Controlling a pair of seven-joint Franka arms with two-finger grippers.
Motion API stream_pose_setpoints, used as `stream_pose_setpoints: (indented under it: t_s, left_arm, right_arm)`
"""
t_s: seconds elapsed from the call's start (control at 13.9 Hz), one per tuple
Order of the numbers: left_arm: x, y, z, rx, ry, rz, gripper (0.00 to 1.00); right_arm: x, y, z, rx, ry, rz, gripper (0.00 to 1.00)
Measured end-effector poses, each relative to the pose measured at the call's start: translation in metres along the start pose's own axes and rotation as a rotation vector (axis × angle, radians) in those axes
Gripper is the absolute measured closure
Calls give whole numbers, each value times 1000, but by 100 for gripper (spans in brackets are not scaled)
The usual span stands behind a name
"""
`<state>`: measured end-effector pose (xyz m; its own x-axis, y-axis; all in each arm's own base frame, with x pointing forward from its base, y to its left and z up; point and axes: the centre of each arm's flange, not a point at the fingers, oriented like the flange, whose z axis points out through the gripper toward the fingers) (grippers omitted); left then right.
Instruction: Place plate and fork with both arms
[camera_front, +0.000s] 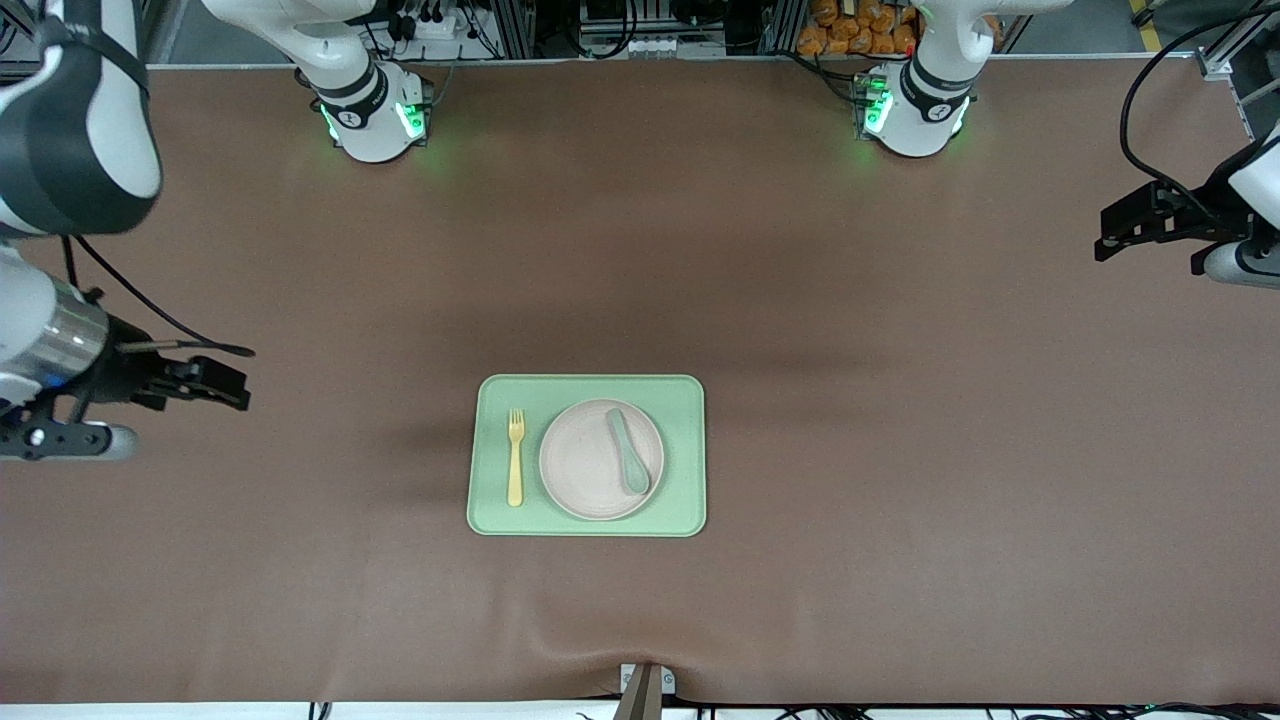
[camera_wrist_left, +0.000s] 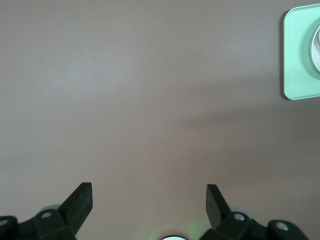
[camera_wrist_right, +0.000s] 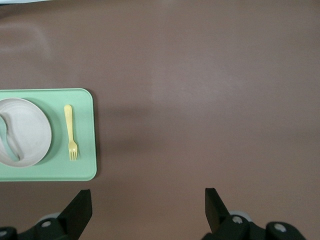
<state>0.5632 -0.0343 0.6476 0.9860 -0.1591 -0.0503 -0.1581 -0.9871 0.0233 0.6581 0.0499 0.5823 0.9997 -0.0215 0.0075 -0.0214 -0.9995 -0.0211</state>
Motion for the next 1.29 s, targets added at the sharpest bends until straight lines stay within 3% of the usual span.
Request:
stream_pose_setpoints:
  t_s: [0.43,0.79,1.29]
  left_arm:
    - [0,0,0,0,1,0,0]
    - [0,0,0,0,1,1,0]
    - [0,3,0,0,1,6,0]
  right_arm:
    - [-50,22,-71,1,28,2,0]
    - [-80,49,-52,-20,10,41,0]
    - [-100,61,-73,-45,42,13,0]
